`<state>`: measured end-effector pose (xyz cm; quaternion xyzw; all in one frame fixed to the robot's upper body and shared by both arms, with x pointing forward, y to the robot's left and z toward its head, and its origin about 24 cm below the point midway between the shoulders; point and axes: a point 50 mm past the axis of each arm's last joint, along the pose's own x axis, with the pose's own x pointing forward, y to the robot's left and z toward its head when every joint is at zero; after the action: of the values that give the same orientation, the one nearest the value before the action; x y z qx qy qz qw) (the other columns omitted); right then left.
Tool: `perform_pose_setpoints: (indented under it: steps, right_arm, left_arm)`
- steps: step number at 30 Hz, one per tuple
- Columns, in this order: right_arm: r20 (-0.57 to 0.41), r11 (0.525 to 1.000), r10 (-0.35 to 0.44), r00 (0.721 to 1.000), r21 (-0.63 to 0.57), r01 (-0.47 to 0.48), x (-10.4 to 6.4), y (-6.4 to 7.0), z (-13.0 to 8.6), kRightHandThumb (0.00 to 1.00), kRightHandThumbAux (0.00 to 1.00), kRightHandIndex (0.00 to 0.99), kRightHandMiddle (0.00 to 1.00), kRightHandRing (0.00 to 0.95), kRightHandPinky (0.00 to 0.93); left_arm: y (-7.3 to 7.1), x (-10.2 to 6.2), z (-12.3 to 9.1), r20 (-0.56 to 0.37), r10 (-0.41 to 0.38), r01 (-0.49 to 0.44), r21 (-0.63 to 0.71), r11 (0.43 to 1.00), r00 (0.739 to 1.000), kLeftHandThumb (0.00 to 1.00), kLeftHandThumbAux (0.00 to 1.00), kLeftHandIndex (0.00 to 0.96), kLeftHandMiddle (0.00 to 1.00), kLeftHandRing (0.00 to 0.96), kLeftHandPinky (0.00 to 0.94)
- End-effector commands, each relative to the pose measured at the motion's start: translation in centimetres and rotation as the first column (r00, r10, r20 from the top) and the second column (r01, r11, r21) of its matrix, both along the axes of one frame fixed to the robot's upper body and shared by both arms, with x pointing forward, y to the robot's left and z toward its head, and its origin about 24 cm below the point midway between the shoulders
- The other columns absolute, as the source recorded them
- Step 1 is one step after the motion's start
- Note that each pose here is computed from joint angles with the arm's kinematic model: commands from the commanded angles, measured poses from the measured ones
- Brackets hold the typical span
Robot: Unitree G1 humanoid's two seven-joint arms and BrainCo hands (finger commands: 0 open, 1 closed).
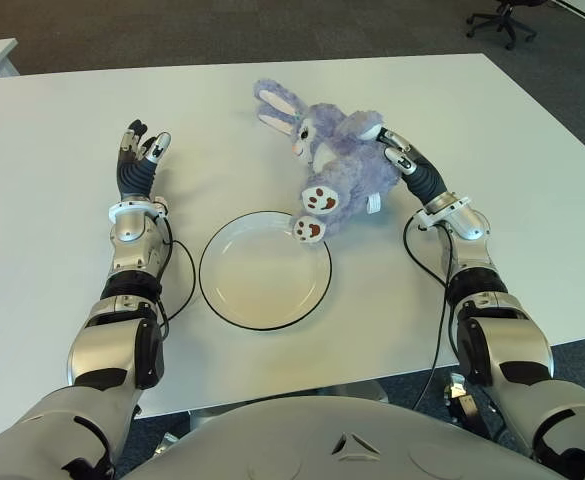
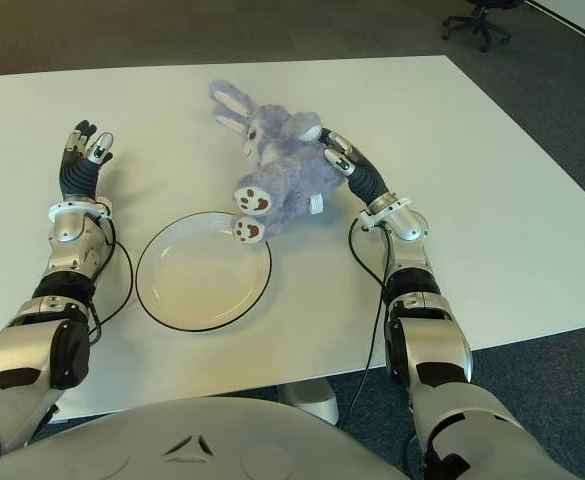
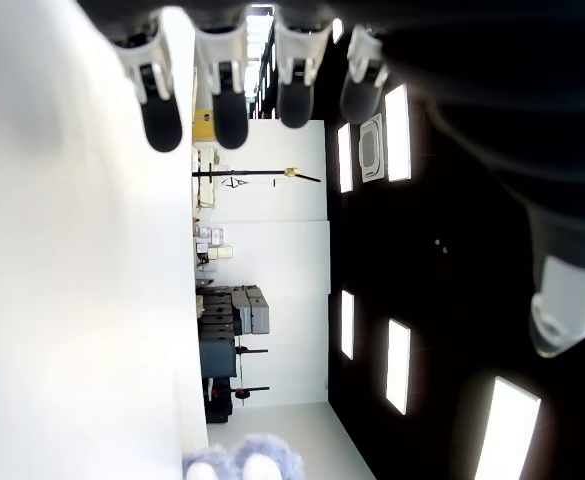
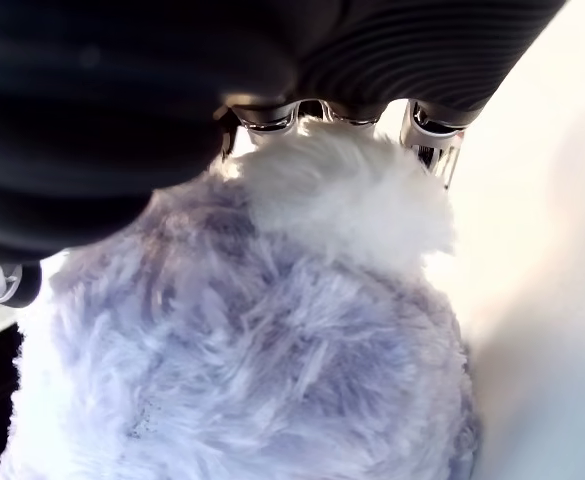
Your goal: Put the doll into the plate.
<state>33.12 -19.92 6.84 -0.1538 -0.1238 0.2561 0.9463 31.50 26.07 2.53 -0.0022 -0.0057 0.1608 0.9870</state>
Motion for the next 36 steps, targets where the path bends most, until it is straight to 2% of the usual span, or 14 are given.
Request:
perform_pose_setpoints:
  steps: [1, 4, 10, 12, 14, 15, 17, 27, 29, 33, 36]
  right_arm:
    - [-0.286, 0.998, -0.045, 0.957, 0.018, 0.053, -5.47, -0.01, -8.45, 0.453, 0.209, 0.0, 0.0, 0.0, 0.0]
    - [-0.279, 0.998, -0.05, 0.959, 0.009, 0.055, -5.49, 0.1, -8.44, 0.466, 0.206, 0.0, 0.0, 0.0, 0.005]
    - [-0.268, 0.998, -0.061, 0.962, 0.012, 0.066, -5.57, 0.21, -8.44, 0.524, 0.216, 0.0, 0.0, 0.0, 0.101]
    - [-0.267, 0.997, -0.062, 0.962, 0.03, 0.073, -5.58, 0.32, -8.44, 0.621, 0.248, 0.0, 0.0, 0.012, 0.157]
    - [-0.269, 0.996, -0.063, 0.961, 0.048, 0.078, -5.58, 0.4, -8.46, 0.635, 0.252, 0.0, 0.0, 0.016, 0.163]
    - [-0.271, 0.995, -0.063, 0.96, 0.056, 0.081, -5.58, 0.43, -8.47, 0.7, 0.267, 0.014, 0.0, 0.046, 0.173]
    - [-0.275, 0.994, -0.063, 0.959, 0.074, 0.086, -5.61, 0.47, -8.5, 0.751, 0.277, 0.027, 0.0, 0.07, 0.179]
    - [-0.278, 0.992, -0.076, 0.958, 0.076, 0.101, -5.57, 0.63, -8.53, 0.808, 0.308, 0.07, 0.039, 0.128, 0.211]
    - [-0.278, 0.992, -0.082, 0.957, 0.071, 0.106, -5.55, 0.62, -8.53, 0.827, 0.327, 0.075, 0.052, 0.151, 0.247]
    - [-0.281, 0.991, -0.091, 0.955, 0.069, 0.114, -5.53, 0.58, -8.54, 0.873, 0.359, 0.094, 0.081, 0.193, 0.365]
    - [-0.285, 0.99, -0.093, 0.954, 0.071, 0.118, -5.51, 0.59, -8.55, 0.882, 0.362, 0.098, 0.086, 0.199, 0.375]
  left_arm:
    - [-0.61, -3.71, -5.81, -0.241, 0.007, -0.021, -0.056, 0.998, 0.97, 0.023, 0.54, 0.0, 0.08, 0.115, 0.154]
    - [-0.61, -3.71, -5.8, -0.24, 0.008, -0.023, -0.056, 0.998, 0.971, 0.026, 0.539, 0.0, 0.079, 0.115, 0.151]
    - [-0.65, -3.73, -5.78, -0.237, 0.004, -0.018, -0.056, 0.998, 0.971, 0.027, 0.532, 0.0, 0.072, 0.109, 0.144]
    - [-0.64, -3.73, -5.78, -0.237, 0.002, -0.016, -0.057, 0.998, 0.972, 0.027, 0.526, 0.0, 0.071, 0.107, 0.141]
    - [-0.63, -3.73, -5.78, -0.237, 0.002, -0.016, -0.058, 0.998, 0.972, 0.027, 0.524, 0.0, 0.071, 0.107, 0.141]
    - [-0.63, -3.73, -5.78, -0.237, 0.002, -0.016, -0.058, 0.998, 0.972, 0.027, 0.522, 0.0, 0.074, 0.108, 0.14]
    - [-0.66, -3.76, -5.79, -0.236, 0.002, -0.016, -0.058, 0.998, 0.972, 0.027, 0.52, 0.0, 0.076, 0.109, 0.139]
    - [-0.7, -3.74, -5.76, -0.236, 0.002, -0.017, -0.059, 0.998, 0.972, 0.029, 0.524, 0.0, 0.078, 0.11, 0.142]
    - [-0.69, -3.75, -5.75, -0.236, 0.002, -0.016, -0.059, 0.998, 0.972, 0.027, 0.518, 0.0, 0.071, 0.102, 0.123]
    - [-0.69, -3.73, -5.74, -0.237, 0.003, -0.017, -0.057, 0.998, 0.971, 0.027, 0.512, 0.0, 0.075, 0.106, 0.144]
    - [-0.66, -3.74, -5.75, -0.238, 0.004, -0.018, -0.056, 0.998, 0.971, 0.028, 0.513, 0.0, 0.079, 0.11, 0.147]
